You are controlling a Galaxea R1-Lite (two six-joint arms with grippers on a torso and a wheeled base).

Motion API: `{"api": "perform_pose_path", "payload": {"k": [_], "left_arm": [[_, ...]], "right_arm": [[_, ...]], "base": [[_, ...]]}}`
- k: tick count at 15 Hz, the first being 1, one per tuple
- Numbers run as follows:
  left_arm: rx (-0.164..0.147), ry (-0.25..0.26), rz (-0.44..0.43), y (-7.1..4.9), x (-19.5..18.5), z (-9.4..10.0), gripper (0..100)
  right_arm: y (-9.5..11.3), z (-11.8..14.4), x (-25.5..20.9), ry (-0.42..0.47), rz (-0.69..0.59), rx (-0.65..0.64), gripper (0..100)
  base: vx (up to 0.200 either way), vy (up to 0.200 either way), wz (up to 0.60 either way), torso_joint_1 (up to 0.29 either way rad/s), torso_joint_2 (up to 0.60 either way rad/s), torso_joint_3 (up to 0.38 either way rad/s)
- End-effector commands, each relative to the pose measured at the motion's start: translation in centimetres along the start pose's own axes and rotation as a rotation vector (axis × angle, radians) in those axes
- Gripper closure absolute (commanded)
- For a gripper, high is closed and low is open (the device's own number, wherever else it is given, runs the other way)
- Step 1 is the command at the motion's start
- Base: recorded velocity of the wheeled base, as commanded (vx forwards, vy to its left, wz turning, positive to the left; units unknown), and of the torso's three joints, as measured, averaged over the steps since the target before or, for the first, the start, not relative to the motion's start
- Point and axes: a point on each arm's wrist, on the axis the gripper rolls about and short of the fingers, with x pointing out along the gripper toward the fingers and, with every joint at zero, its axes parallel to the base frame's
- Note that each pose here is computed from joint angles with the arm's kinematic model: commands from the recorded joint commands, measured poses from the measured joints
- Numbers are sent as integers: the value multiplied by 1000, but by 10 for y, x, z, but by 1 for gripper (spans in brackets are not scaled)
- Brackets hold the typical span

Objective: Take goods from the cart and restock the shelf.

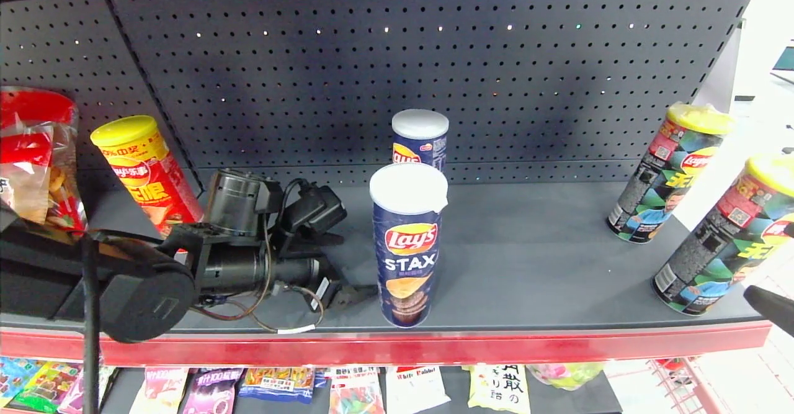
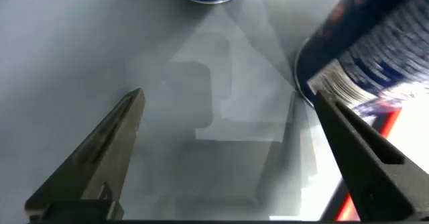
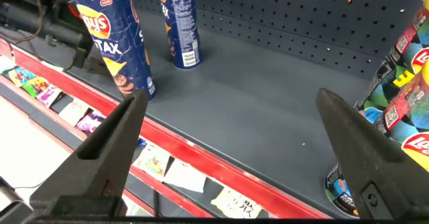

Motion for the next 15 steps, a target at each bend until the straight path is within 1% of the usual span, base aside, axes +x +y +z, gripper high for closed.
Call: {"api": "perform_pose_path", "payload": {"k": [1, 4, 10, 12, 14, 15], "left_arm": [[-3, -1, 0, 2, 3, 1, 0], [-1, -9, 3, 5, 7, 4, 0], [7, -21, 1, 5, 9, 8, 0], [6, -8, -2, 4, 8, 4, 0], [18, 6, -3, 4, 3, -3, 0], [23, 3, -2, 5, 1, -3, 0]], "right_arm": [[0, -1, 2, 10, 1, 0, 0], [0, -1, 3, 15, 3, 14, 0], [0, -2, 3, 16, 3, 17, 0], [0, -2, 3, 16, 3, 17, 0], [0, -1, 4, 16, 3, 17, 0], [0, -1, 3, 15, 3, 17, 0]], "base": [[0, 0, 0, 0, 0, 0], [0, 0, 0, 0, 0, 0], [0, 0, 0, 0, 0, 0], [0, 0, 0, 0, 0, 0], [0, 0, 0, 0, 0, 0], [0, 0, 0, 0, 0, 0]]}}
